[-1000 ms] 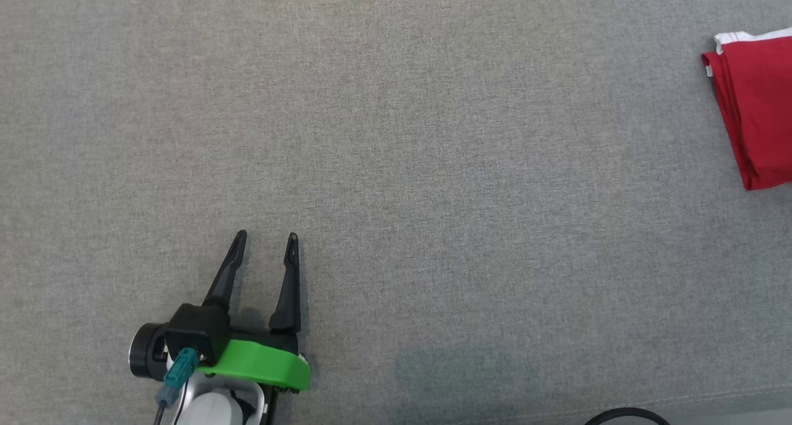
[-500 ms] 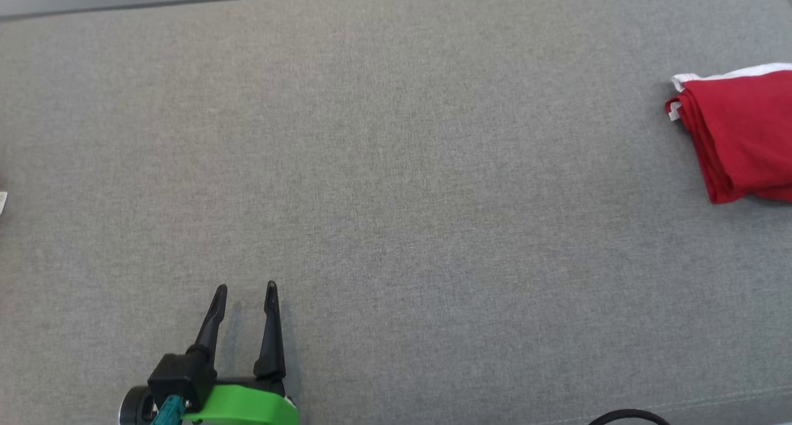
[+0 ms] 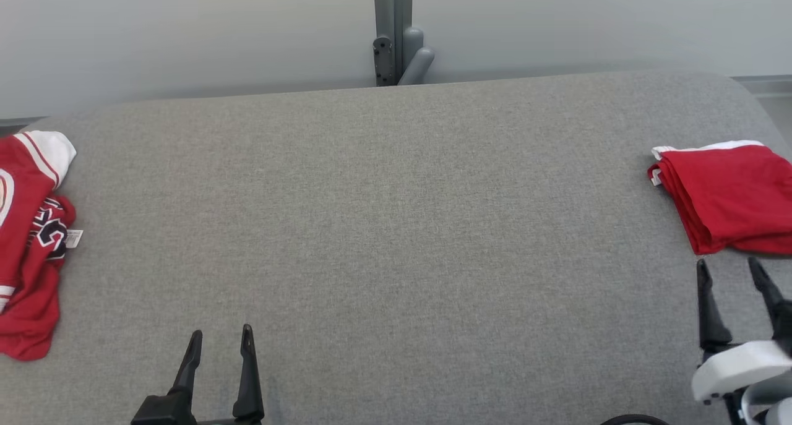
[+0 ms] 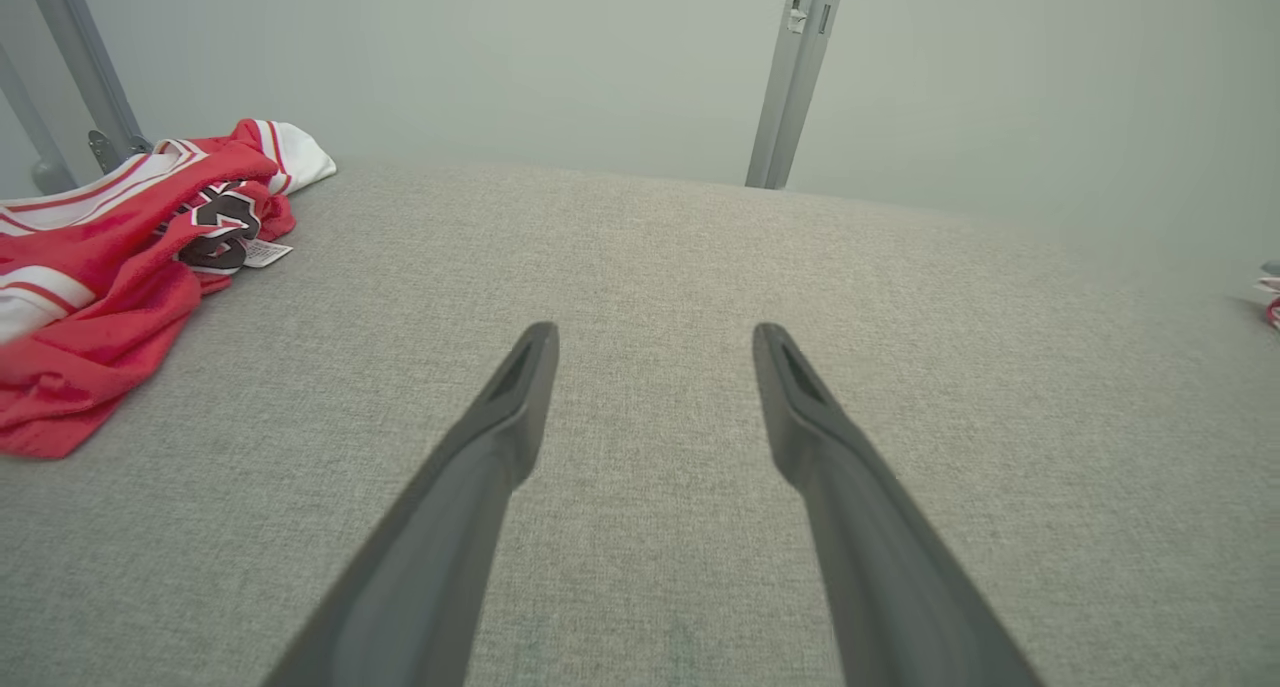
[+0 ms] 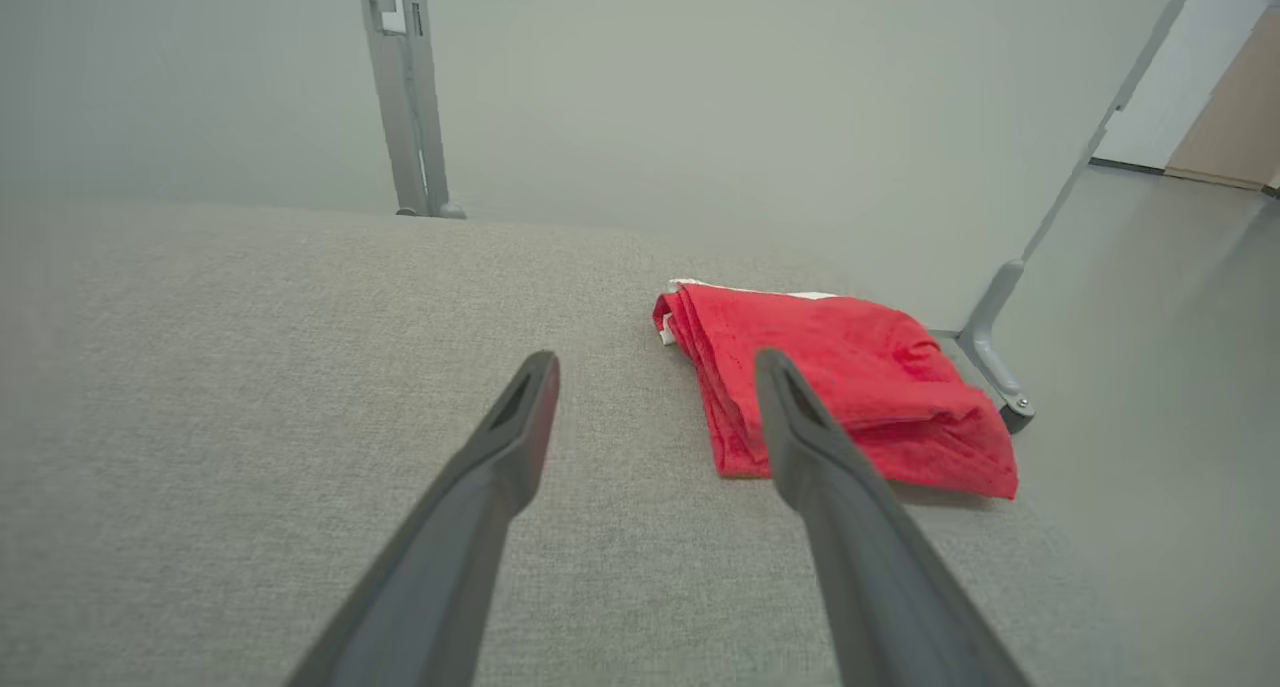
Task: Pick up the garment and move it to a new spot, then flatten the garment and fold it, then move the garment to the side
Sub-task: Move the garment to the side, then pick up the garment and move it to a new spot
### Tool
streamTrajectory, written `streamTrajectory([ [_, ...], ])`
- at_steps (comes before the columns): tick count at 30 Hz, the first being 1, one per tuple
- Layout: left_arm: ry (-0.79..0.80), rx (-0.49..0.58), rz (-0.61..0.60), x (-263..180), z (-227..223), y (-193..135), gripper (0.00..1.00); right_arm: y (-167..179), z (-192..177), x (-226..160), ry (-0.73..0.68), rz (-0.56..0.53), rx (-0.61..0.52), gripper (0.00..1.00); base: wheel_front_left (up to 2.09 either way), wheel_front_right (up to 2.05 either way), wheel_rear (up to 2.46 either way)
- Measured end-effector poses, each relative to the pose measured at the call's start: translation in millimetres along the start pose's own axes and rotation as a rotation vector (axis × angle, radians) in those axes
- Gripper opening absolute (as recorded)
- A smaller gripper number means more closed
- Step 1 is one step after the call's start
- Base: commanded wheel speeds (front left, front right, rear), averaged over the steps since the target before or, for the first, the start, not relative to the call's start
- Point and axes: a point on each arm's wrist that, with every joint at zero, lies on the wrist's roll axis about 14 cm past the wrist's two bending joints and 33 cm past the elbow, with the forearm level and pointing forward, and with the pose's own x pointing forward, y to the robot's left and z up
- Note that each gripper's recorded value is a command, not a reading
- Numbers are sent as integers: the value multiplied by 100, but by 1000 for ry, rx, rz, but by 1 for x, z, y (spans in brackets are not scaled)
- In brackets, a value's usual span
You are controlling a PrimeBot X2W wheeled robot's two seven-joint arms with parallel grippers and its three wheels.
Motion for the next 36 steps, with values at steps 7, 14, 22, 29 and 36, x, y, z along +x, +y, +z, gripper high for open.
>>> streamTrajectory([
  [7,-28,19,10,-4,8,6,100,59,-6,-27,5,73,99,100,0,0,0],
  [14,0,24,-12,-3,0,10,100,74,-10,-37,17,68,148,100,0,0,0],
  [22,23,20,-54,-5,-7,8,100,77,-8,-33,10,63,157,100,0,0,0],
  [29,29,15,-52,-7,-9,10,100,79,-5,-30,0,70,156,100,0,0,0],
  [36,32,13,-47,-7,-10,12,100,80,-4,-29,-3,73,156,100,0,0,0],
])
